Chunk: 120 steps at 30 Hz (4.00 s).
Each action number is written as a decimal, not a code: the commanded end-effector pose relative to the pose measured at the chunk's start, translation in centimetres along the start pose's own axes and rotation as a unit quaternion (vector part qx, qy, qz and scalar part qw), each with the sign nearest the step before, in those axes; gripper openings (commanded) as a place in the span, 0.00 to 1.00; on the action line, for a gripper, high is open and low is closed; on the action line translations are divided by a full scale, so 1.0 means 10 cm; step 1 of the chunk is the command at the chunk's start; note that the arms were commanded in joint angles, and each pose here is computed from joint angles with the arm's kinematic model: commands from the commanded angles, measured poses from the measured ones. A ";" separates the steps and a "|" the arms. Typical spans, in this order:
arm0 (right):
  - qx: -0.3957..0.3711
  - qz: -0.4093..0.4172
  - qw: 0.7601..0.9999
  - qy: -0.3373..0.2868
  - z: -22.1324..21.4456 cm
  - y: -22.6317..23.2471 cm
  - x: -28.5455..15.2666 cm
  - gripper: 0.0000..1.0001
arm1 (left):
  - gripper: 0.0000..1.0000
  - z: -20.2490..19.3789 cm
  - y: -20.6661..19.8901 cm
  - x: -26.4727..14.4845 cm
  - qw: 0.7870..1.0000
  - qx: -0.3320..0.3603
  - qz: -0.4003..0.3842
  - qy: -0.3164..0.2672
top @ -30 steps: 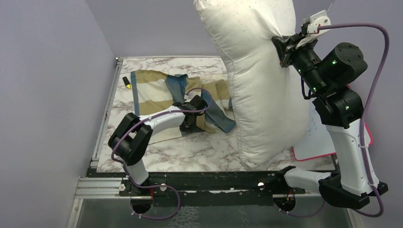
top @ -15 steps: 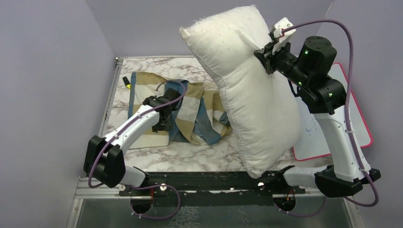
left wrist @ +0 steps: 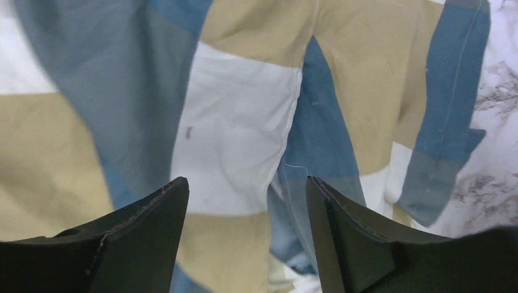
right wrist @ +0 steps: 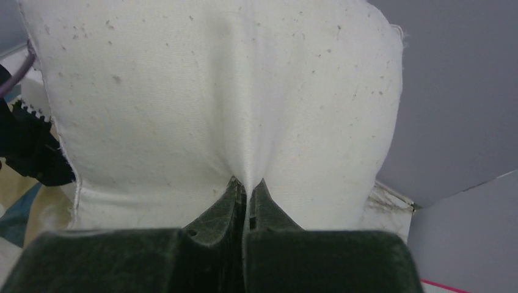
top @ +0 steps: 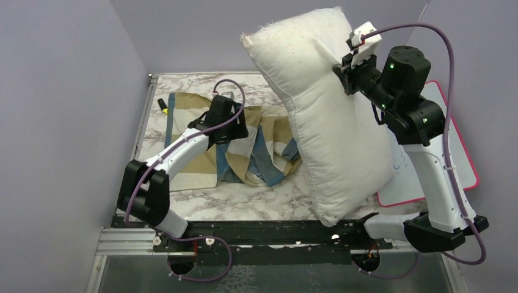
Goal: Put the pillow into the pillowcase
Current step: Adjust the pillowcase at the center of the board, then stuff the pillow into the pillowcase.
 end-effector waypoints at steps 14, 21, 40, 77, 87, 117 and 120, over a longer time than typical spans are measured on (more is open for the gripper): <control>-0.002 -0.080 0.988 -0.130 0.71 -0.34 -0.37 0.00 | 0.62 -0.12 -0.20 1.17 0.991 0.102 0.083 -0.034; -0.017 -0.052 0.992 -0.111 0.57 -0.23 -0.27 0.00 | 0.13 0.01 -0.11 0.86 0.987 0.112 0.105 -0.049; -0.133 0.261 0.956 0.025 -0.44 0.84 0.12 0.00 | 0.00 0.22 0.42 0.02 0.998 -0.040 -0.053 0.008; 0.056 0.209 0.956 0.197 -1.39 1.84 0.76 1.00 | 0.00 0.27 0.54 0.02 0.991 -0.096 -0.089 0.012; -0.020 0.351 0.913 0.206 -2.03 2.59 1.03 0.67 | 0.00 0.34 0.71 -0.12 0.992 -0.113 -0.052 -0.006; -0.341 0.051 0.929 0.133 -0.66 1.18 0.68 0.00 | 0.00 0.29 0.65 -0.25 0.991 -0.113 -0.069 0.007; -0.344 0.038 0.928 0.141 -0.82 1.21 0.75 0.00 | 0.00 0.33 0.68 -0.33 0.992 -0.116 -0.056 0.001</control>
Point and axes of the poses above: each gripper's point midway between its finger pads, its own x axis out along the fingers, its own y axis along the line the jaws close on, z = x × y, the point moved 2 cm from there along -x, back along the fingers
